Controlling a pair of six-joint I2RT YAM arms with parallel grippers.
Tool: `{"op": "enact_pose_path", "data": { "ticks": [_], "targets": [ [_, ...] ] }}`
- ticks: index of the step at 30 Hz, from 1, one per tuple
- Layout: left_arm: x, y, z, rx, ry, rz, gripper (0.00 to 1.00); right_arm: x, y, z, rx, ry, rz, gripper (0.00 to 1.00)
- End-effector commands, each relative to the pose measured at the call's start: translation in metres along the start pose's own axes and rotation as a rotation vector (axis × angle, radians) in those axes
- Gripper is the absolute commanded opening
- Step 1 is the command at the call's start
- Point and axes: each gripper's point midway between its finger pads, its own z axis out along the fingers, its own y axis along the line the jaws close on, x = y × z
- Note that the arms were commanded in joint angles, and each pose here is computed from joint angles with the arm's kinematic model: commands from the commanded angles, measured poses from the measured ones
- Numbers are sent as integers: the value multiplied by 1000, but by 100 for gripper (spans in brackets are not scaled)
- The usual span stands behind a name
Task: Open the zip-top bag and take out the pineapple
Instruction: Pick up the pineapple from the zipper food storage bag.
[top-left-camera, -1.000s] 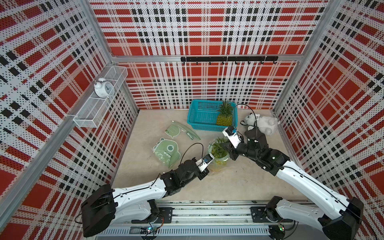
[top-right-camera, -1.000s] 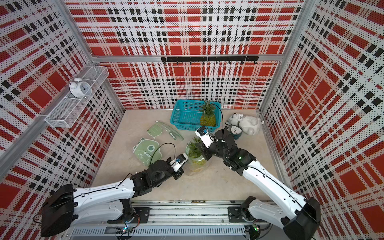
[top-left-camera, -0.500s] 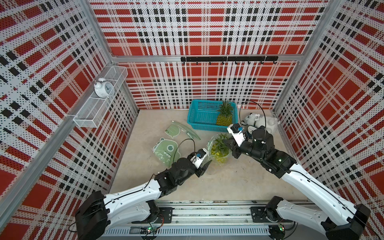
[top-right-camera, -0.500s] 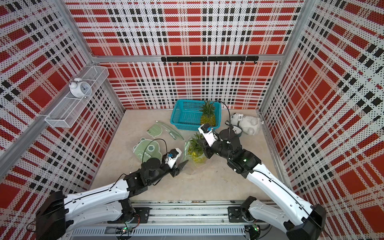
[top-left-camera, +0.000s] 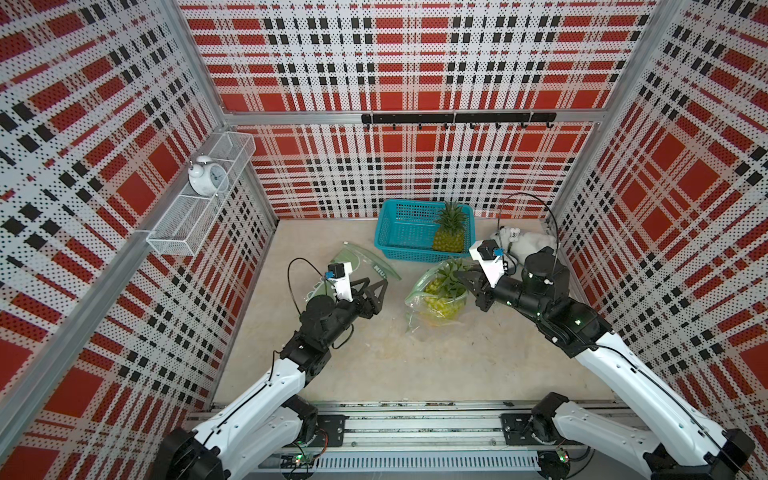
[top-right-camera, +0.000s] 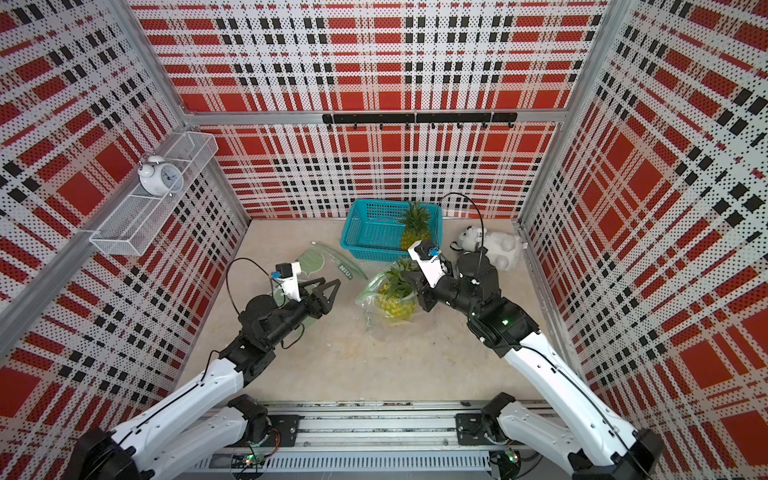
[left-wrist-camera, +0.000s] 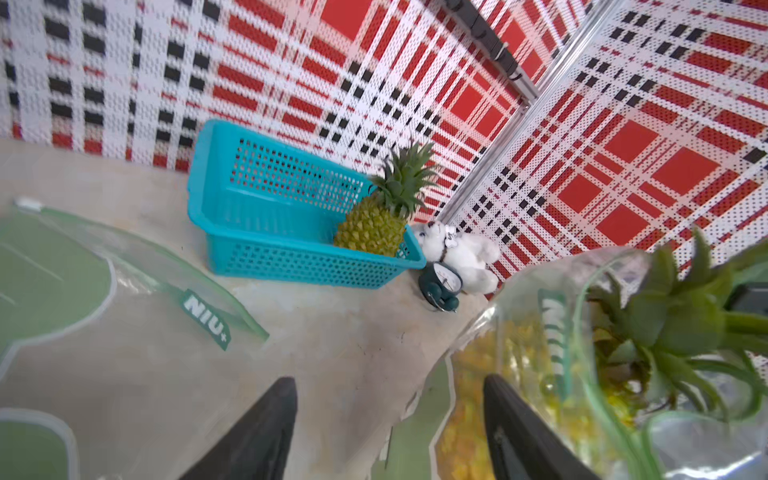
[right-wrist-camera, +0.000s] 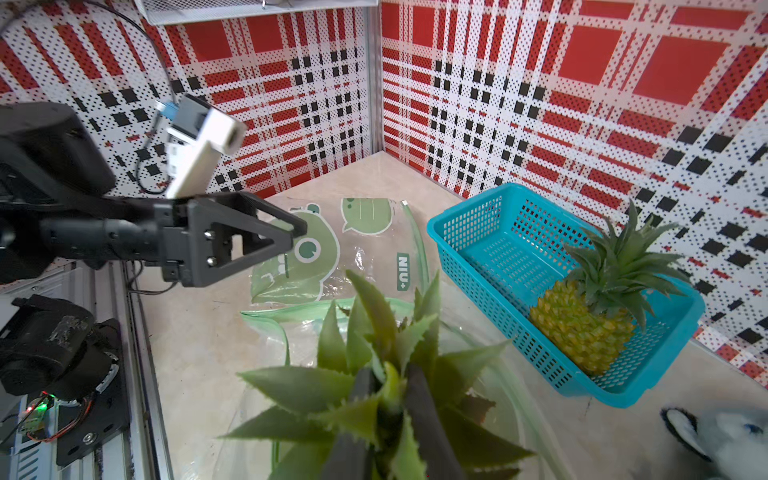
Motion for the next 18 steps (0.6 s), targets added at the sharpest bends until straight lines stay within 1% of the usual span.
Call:
{"op": "enact_pose_path", "data": {
  "ticks": [1,4,7,11,14,16,18],
  "targets": [
    [4,-12,7,58,48,-122,74,-83,9,-25,-32,-252,-118,0],
    [8,-16,9,57,56,-94,76,-101,0,-30,9,-282,-131,0],
    [18,-17,5,47,74,-9,80,-116,-11,-31,41,-279,-134,0],
    [35,-19,3,63,112,157,82,-131,-11,-33,24,-281,-145,0],
    [45,-26,1,120,127,290,83,-136,-12,-33,23,-285,-141,0],
    [52,-34,-2,184,140,357,85,-138,-12,-33,22,-289,-138,0],
    [54,-31,0,178,136,408,86,-140,-12,-34,20,-297,-134,0]
  ]
}}
